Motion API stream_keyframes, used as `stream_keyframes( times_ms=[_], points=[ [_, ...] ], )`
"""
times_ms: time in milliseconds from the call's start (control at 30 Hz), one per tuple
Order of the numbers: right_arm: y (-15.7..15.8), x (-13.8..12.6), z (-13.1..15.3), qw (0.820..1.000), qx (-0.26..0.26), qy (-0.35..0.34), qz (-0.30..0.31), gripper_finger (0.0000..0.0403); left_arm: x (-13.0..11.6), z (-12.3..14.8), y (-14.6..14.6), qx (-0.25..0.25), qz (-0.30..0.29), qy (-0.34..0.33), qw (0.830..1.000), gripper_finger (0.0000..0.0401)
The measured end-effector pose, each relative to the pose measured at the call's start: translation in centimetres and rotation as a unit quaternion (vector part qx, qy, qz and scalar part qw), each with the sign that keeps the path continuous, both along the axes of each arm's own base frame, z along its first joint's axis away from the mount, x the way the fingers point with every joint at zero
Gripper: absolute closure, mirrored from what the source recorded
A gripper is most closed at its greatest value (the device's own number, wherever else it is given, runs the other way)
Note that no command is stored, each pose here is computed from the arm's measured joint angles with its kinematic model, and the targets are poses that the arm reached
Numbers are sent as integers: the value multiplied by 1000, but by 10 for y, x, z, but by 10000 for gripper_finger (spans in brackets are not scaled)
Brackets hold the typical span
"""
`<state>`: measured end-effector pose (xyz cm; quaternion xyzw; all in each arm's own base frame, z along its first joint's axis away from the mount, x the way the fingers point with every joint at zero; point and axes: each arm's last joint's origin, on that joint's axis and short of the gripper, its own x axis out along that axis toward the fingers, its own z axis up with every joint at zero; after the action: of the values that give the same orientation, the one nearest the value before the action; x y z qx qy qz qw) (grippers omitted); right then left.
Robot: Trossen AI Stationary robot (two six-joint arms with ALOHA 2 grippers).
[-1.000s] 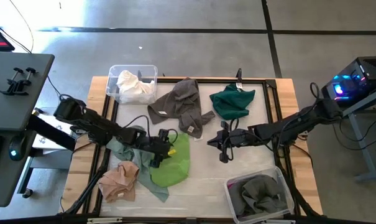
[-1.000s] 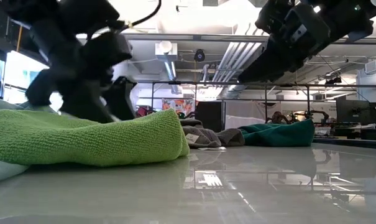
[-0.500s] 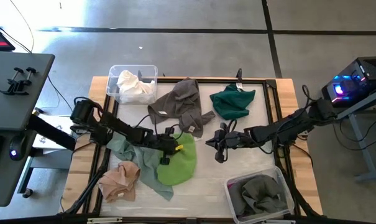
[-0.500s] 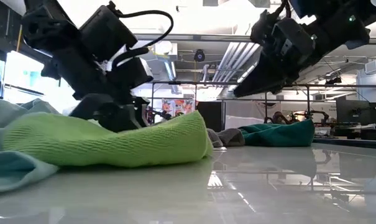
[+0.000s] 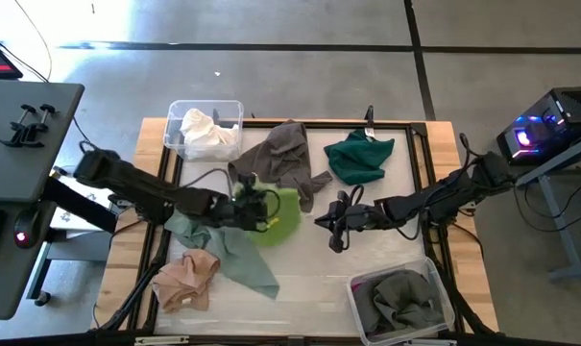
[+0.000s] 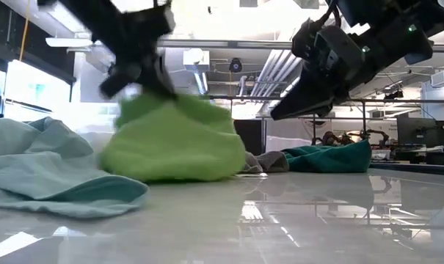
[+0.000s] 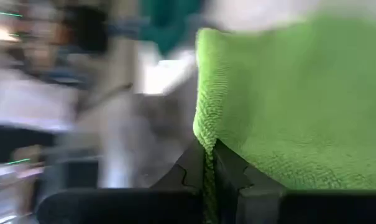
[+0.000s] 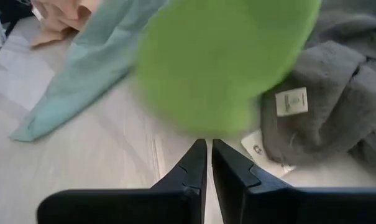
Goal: Sort towels by color in basket
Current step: Put the light green towel into the top transparent bin
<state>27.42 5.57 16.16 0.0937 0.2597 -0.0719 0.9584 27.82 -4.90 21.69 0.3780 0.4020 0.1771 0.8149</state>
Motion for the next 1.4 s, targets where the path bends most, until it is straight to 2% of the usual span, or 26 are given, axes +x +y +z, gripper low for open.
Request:
stream_keyframes(
  times_ms=[133, 233, 300, 367, 433, 500, 567, 700, 800, 900, 967, 1233, 1400],
  points=[
    [0, 1, 2, 1000, -1, -10, 2, 382, -3, 53, -11, 89, 32, -64, 993, 399],
    [0, 1, 2, 1000, -1, -13, 2, 382, -2, 70, -26, 91, 7, -83, 992, 400],
    [0, 1, 2, 1000, -1, -12, 2, 382, -2, 74, -33, 60, -21, -94, 994, 400],
    [0, 1, 2, 1000, -1, -13, 2, 382, 0, 69, -37, -10, -63, -91, 994, 400],
    [0, 1, 2, 1000, -1, -13, 2, 382, 4, 55, -39, -91, -90, -59, 990, 400],
    [0, 1, 2, 1000, 0, -14, 2, 382, 8, 39, -41, -158, -86, -30, 983, 400],
    [0, 1, 3, 1000, 0, -14, 2, 382, 11, 19, -42, -196, -63, -10, 978, 400],
    [0, 1, 2, 1000, 0, -14, 2, 382, 17, -26, -44, -240, -39, 49, 969, 400],
    [0, 1, 2, 1000, -1, -14, 2, 382, 25, -41, -44, -269, -48, 61, 960, 391],
    [0, 1, 2, 1000, -1, -14, 2, 382, 37, -42, -37, -315, -79, 45, 945, 371],
    [0, 1, 2, 1000, 0, -14, 2, 382, 44, -38, -27, -324, -88, 21, 942, 355],
    [0, 1, 3, 1000, 2, -14, 1, 382, 60, -31, 32, -322, -28, -52, 945, 278],
    [0, 1, 2, 1000, 2, -14, 1, 382, 64, -28, 57, -349, -9, -84, 933, 235]
  ],
)
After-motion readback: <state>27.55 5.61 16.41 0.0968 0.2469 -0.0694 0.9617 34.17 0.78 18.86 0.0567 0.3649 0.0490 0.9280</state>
